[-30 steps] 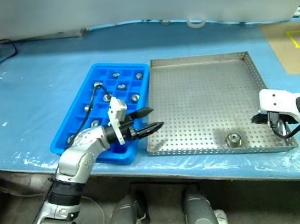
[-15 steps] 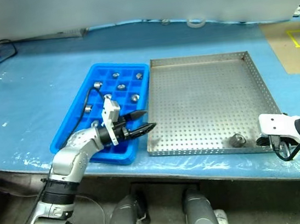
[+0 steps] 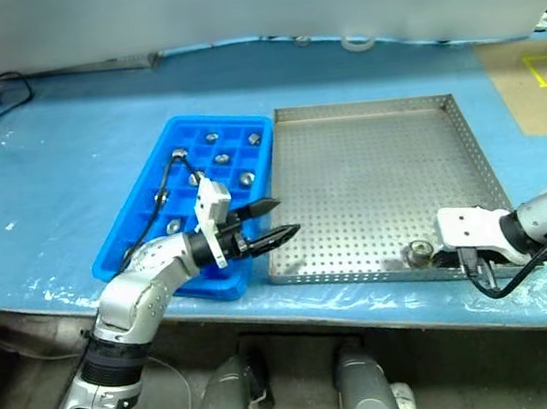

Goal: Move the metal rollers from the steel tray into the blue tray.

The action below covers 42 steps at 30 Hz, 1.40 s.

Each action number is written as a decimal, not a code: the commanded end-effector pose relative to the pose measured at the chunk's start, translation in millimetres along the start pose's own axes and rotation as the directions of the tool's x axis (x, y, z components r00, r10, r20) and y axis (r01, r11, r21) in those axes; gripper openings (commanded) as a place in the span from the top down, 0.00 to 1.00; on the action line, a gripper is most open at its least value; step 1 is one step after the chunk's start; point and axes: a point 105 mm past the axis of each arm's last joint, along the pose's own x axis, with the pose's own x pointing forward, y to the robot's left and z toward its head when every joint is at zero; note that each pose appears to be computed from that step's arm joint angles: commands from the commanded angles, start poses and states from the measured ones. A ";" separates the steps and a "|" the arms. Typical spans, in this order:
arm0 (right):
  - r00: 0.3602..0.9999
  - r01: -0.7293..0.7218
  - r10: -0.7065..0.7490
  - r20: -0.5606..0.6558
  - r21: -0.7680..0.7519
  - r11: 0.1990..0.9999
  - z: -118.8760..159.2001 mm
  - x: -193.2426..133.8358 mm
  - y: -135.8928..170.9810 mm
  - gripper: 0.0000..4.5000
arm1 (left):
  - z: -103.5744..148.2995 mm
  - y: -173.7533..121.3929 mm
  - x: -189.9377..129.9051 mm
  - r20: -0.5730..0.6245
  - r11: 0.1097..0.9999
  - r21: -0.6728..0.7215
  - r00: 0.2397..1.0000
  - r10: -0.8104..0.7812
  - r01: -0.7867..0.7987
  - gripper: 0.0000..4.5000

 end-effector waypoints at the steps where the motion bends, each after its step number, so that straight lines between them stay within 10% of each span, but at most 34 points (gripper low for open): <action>1: 0.999 0.016 -0.014 0.050 -0.031 0.999 14.7 3.8 -5.5 0.99 | 3.3 15.1 -5.6 0.017 1.000 -0.001 1.000 0.015 -0.015 0.14; 27: 0.962 0.263 -0.260 0.081 -0.028 0.964 -8.4 24.8 -28.7 0.99 | -39.2 -6.9 -14.0 -0.001 1.000 0.003 1.000 -0.010 0.010 0.14; 33: 0.853 0.495 -0.484 0.192 -0.008 0.869 16.0 8.4 -72.8 0.99 | -37.5 -7.2 -16.0 0.000 1.000 0.000 1.000 -0.010 0.010 0.14; 42: 0.825 0.418 -0.474 0.306 0.233 0.878 48.3 -28.2 -85.3 0.99 | -28.4 33.5 -8.0 -0.010 1.000 -0.023 1.000 0.010 -0.010 0.14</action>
